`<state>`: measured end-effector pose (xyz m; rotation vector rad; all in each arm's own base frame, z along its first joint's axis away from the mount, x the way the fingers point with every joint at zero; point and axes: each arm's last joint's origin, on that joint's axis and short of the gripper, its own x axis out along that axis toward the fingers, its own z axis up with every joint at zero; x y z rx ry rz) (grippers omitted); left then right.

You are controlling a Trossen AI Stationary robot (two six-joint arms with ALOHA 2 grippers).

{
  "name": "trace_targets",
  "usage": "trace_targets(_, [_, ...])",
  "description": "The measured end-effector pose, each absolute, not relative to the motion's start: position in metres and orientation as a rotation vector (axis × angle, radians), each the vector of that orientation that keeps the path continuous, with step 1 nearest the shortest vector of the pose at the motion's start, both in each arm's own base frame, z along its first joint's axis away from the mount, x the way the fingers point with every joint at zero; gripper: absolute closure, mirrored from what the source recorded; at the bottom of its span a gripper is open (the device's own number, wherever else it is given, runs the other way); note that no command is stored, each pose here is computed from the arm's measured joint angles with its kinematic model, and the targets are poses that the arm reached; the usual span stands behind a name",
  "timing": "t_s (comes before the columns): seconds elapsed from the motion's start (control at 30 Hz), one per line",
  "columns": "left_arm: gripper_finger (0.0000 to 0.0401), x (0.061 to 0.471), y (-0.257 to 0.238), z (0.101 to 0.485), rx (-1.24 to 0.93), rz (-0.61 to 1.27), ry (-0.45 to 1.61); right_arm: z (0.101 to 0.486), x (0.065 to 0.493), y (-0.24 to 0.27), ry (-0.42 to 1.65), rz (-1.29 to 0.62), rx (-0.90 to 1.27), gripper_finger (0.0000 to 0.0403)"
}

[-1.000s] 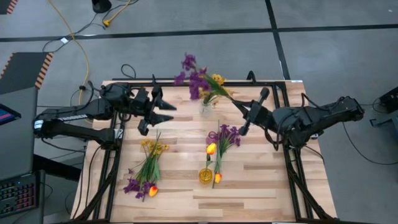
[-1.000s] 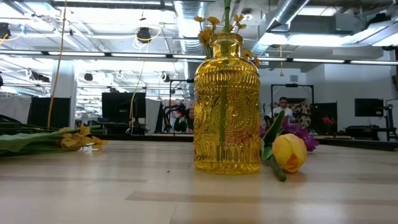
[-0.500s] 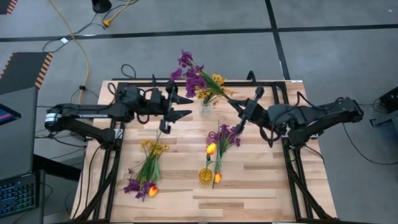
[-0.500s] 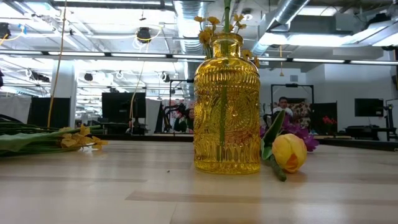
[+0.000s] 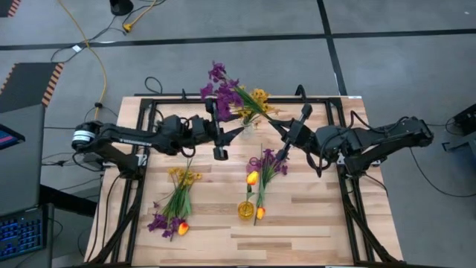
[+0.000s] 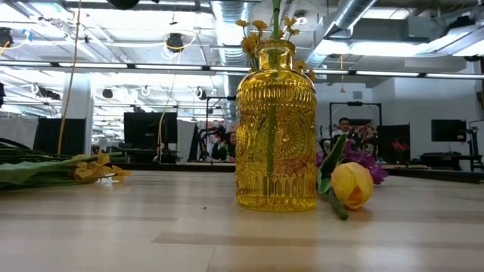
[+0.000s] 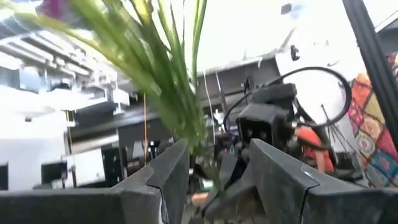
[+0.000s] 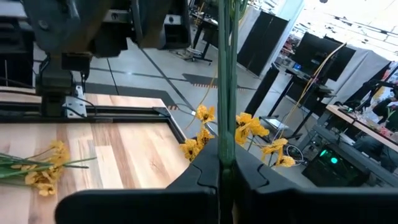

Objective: Sort flowers into vase by color
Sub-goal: Put the middle violet flowers into the violet vase

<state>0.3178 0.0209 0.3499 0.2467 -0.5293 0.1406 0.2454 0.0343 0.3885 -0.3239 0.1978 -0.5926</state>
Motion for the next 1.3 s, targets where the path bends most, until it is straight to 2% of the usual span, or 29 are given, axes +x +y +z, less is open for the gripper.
trace_targets(0.3, [0.0244, 0.333, 0.02, 0.343, 0.232, 0.137, -0.584, 0.386, 0.251, 0.036, 0.201, -0.591, -0.327, 0.0359])
trace_targets(0.5, [0.0243, 0.345, 0.021, 0.343, 0.231, 0.136, -0.582, 0.382, 0.258, 0.039, 0.203, -0.559, -0.35, 0.037])
trace_targets(0.7, [0.0243, 0.345, 0.021, 0.344, 0.231, 0.136, -0.587, 0.376, 0.265, 0.04, 0.224, -0.556, -0.361, 0.0358])
trace_targets(0.97, [0.0243, 0.344, 0.017, 0.346, 0.231, 0.123, -0.613, 0.37, 0.272, 0.039, 0.238, -0.562, -0.367, 0.0369])
trace_targets(1.13, [0.0244, 0.344, 0.016, 0.347, 0.23, 0.123, -0.617, 0.368, 0.276, 0.038, 0.241, -0.569, -0.367, 0.0353])
trace_targets(1.3, [0.0243, 0.344, 0.017, 0.346, 0.206, 0.161, -0.606, 0.37, 0.276, 0.038, 0.226, -0.571, -0.358, 0.0366])
